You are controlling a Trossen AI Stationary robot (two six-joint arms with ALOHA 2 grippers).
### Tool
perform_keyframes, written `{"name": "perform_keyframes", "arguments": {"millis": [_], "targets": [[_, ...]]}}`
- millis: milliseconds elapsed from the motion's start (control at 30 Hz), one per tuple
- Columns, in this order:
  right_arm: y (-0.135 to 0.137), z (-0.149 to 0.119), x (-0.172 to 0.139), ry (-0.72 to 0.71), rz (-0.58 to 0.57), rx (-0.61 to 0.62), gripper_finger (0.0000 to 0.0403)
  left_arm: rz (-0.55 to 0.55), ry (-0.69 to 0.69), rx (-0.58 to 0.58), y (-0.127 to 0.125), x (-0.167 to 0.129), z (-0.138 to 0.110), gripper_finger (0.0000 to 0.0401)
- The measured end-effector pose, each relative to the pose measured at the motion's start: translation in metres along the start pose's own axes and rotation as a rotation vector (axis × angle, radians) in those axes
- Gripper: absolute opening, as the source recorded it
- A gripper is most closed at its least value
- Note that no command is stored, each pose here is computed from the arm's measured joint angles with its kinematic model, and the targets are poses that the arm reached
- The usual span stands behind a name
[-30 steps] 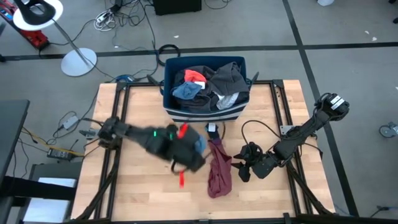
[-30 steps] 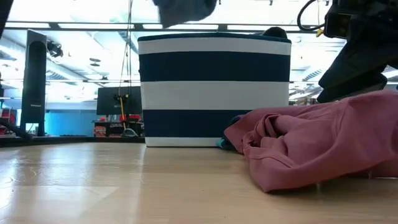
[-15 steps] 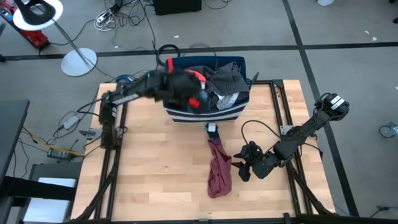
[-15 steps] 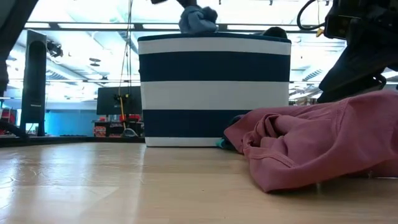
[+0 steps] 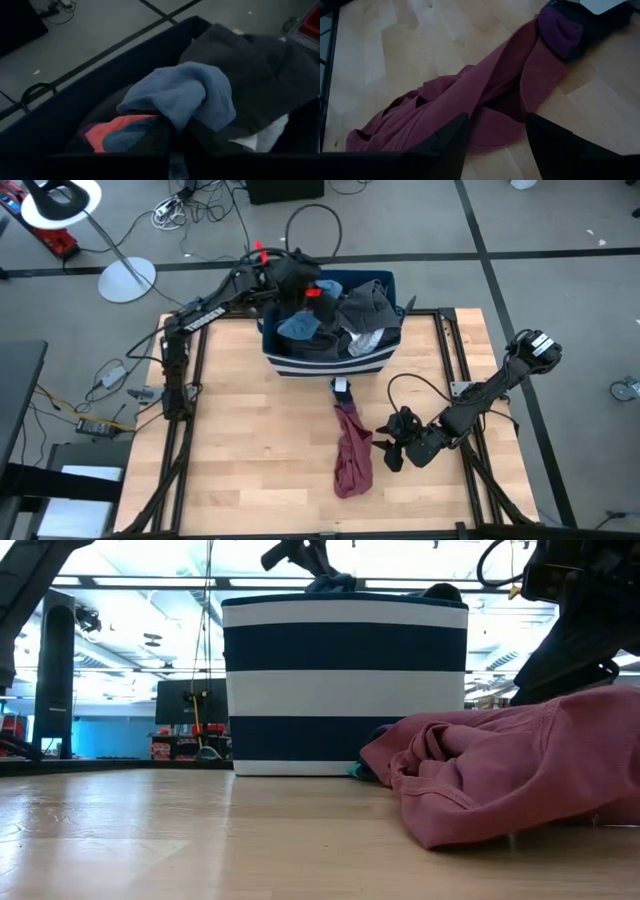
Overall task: Sort clothes
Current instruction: Put the blue towel into the laundry bin, then put the pink short into the laundry bin
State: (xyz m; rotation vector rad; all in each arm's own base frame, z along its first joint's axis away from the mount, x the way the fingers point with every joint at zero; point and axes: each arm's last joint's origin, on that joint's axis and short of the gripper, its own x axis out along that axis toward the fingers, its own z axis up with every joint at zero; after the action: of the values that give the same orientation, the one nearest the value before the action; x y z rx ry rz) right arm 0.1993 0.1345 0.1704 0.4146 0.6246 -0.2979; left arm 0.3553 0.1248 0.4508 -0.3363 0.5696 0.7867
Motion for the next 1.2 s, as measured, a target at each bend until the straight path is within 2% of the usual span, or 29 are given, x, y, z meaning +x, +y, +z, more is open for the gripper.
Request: {"name": "perform_keyframes", "arguments": {"millis": [200, 300, 400, 533, 667, 833, 1033, 1100, 1200], "targets": [[0.000, 0.000, 0.000, 0.000, -0.001, -0.012, 0.0199, 0.024, 0.029, 0.031, -0.003, 0.017, -0.004, 0.0127], [0.000, 0.000, 0.000, 0.001, -0.003, -0.015, 0.0199, 0.031, 0.037, 0.030, -0.003, 0.020, -0.005, 0.0158], [0.000, 0.000, 0.000, 0.001, -0.003, -0.015, 0.0199, 0.028, 0.043, -0.015, -0.003, 0.020, -0.005, 0.0171], [0.000, 0.000, 0.000, 0.002, -0.003, -0.015, 0.0199, -0.056, 0.080, -0.041, -0.005, 0.010, -0.007, 0.0172], [-0.001, -0.001, 0.000, 0.009, -0.013, -0.024, 0.0199, -0.085, 0.137, -0.019, -0.016, -0.004, -0.017, 0.0167], [-0.002, -0.001, 0.000, 0.013, -0.020, -0.014, 0.0199, -0.121, 0.222, 0.037, -0.046, -0.024, -0.041, 0.0166], [-0.002, -0.001, 0.000, 0.013, -0.020, -0.007, 0.0199, -0.221, 0.281, 0.127, -0.101, -0.059, -0.085, 0.0166], [-0.002, -0.001, 0.000, 0.013, -0.019, -0.005, 0.0199, -0.210, 0.278, 0.187, -0.118, -0.069, -0.104, 0.0166], [-0.002, -0.001, 0.000, 0.012, -0.018, 0.010, 0.0199, -0.133, 0.324, 0.234, -0.132, -0.077, -0.137, 0.0163]]}}
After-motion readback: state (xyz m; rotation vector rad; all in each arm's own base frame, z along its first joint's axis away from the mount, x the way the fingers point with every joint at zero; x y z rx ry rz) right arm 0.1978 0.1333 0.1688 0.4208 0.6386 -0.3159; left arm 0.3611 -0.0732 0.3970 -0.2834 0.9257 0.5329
